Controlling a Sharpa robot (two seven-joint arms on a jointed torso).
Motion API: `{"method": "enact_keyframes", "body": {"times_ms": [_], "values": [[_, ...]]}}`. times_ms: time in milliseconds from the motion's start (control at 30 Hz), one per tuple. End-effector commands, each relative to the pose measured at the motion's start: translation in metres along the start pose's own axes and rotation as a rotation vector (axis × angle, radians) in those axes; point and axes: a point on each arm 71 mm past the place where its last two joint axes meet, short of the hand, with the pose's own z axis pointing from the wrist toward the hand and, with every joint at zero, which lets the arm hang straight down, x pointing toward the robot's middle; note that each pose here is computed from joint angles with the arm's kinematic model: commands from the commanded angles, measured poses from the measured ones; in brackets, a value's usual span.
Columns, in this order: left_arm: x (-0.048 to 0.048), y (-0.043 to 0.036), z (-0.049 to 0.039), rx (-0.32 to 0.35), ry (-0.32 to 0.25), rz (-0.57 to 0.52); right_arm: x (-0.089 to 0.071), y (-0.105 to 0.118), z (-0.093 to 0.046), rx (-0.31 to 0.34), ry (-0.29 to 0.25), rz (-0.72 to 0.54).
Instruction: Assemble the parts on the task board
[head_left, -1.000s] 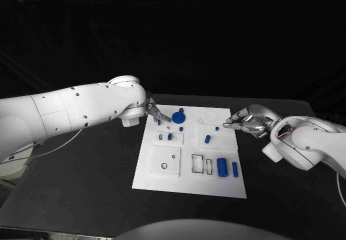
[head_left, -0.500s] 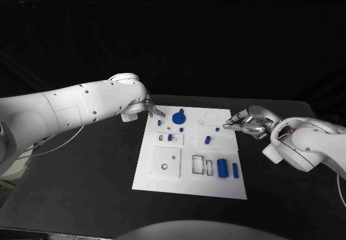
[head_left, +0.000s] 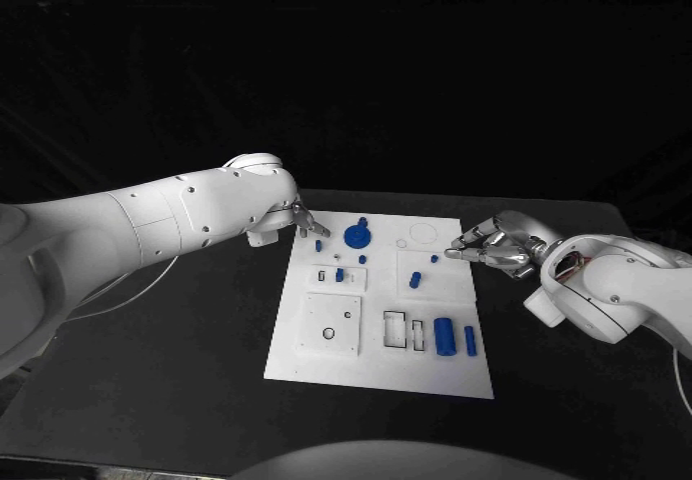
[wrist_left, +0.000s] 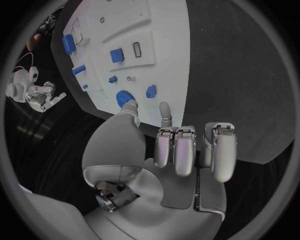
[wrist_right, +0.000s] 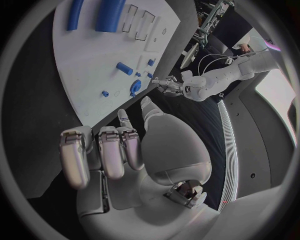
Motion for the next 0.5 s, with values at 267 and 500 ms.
{"method": "enact_keyframes", "body": {"times_ms": [267,500], "values": [[0.0084,-0.0003,0.0079,0.016,0.037,0.027,0.0016,0.0009,-0.0009,-0.006,0.011,-0.005],[0.0110,-0.0016,0.0097,0.018,0.046,0.032,0.0015,0.0007,-0.0012,-0.005,0.011,-0.005]]}}
